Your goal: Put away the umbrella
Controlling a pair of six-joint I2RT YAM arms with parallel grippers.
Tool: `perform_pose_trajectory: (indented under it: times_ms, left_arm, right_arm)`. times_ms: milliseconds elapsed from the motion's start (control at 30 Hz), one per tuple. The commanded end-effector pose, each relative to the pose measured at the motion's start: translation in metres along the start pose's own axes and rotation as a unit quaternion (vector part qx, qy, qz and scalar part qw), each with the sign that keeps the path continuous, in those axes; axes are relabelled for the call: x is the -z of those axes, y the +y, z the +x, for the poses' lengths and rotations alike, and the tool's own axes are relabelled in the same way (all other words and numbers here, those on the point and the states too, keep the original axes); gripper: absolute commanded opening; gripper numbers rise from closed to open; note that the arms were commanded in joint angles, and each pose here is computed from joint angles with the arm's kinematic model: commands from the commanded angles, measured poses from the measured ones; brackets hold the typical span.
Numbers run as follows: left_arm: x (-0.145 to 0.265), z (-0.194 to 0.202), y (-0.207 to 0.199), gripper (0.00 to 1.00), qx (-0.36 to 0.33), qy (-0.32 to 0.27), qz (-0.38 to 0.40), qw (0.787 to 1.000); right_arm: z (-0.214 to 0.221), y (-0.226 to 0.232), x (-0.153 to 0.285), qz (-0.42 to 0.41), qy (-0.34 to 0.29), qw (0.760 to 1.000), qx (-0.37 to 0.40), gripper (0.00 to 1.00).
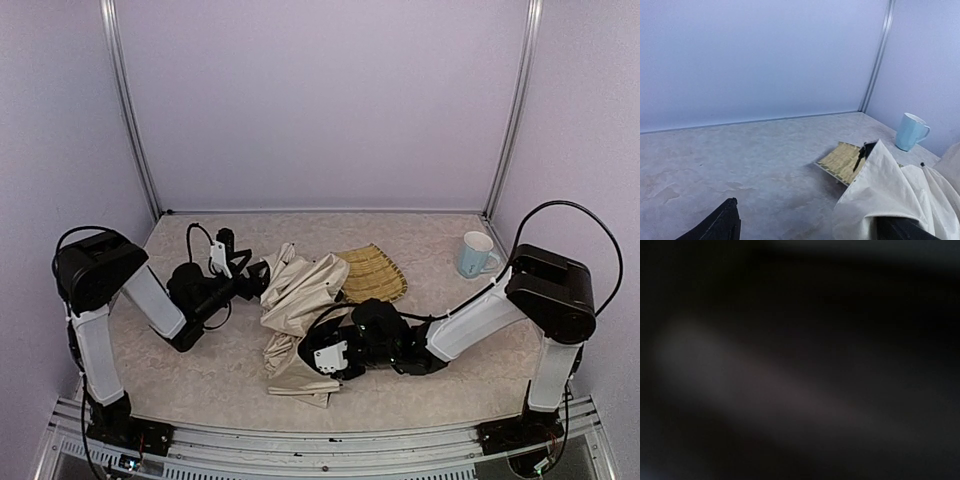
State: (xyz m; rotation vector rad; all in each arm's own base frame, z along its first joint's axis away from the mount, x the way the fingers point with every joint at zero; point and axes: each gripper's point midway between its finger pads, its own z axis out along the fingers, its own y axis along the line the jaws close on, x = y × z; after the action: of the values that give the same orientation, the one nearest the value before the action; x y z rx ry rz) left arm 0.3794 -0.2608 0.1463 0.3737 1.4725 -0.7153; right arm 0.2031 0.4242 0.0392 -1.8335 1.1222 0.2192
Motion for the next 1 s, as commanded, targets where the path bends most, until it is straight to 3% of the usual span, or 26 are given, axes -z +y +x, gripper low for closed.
perform_pose_trajectory:
  times_ms: [0, 100, 233, 433, 600, 667, 767, 833, 967]
  left_arm:
    - [0.010, -0.063, 0.066, 0.87, 0.036, -0.069, -0.169, 0.983]
    - [0.021, -0.086, 0.066, 0.89, 0.041, -0.093, -0.173, 0.980]
    - [0.029, -0.114, 0.031, 0.87, 0.020, -0.096, -0.117, 0.988]
    - [0.040, -0.091, -0.034, 0.85, -0.026, 0.011, -0.029, 0.999]
    - [0.069, -0.069, -0.107, 0.67, -0.046, 0.063, 0.116, 0.990]
    - [0.091, -0.064, -0.140, 0.64, -0.051, 0.067, 0.197, 0.977]
    - [0.119, -0.051, -0.172, 0.69, -0.060, 0.075, 0.282, 0.955]
    - [0.126, -0.044, -0.180, 0.71, -0.062, 0.084, 0.297, 0.949]
    - [0.128, -0.026, -0.193, 0.73, -0.071, 0.122, 0.319, 0.937]
  right_arm:
    - [0.009, 0.020, -0.003, -0.018, 0.015, 0.999, -0.024, 0.00]
    - [0.014, 0.025, -0.005, -0.020, 0.021, 0.999, -0.033, 0.00]
    - [0.016, 0.024, -0.008, -0.014, 0.020, 0.999, -0.028, 0.00]
    - [0.015, 0.021, -0.012, -0.009, 0.019, 1.000, -0.015, 0.00]
    - [0.007, 0.007, -0.011, 0.011, 0.011, 0.999, -0.028, 0.00]
    - [0.001, 0.001, -0.011, 0.016, 0.003, 0.999, -0.039, 0.11]
    - [-0.003, -0.004, -0.013, 0.014, 0.002, 0.999, -0.050, 0.41]
    - [-0.005, -0.005, -0.014, 0.010, 0.005, 0.998, -0.056, 0.59]
    - [-0.007, -0.015, -0.012, 0.018, 0.012, 0.997, -0.076, 0.81]
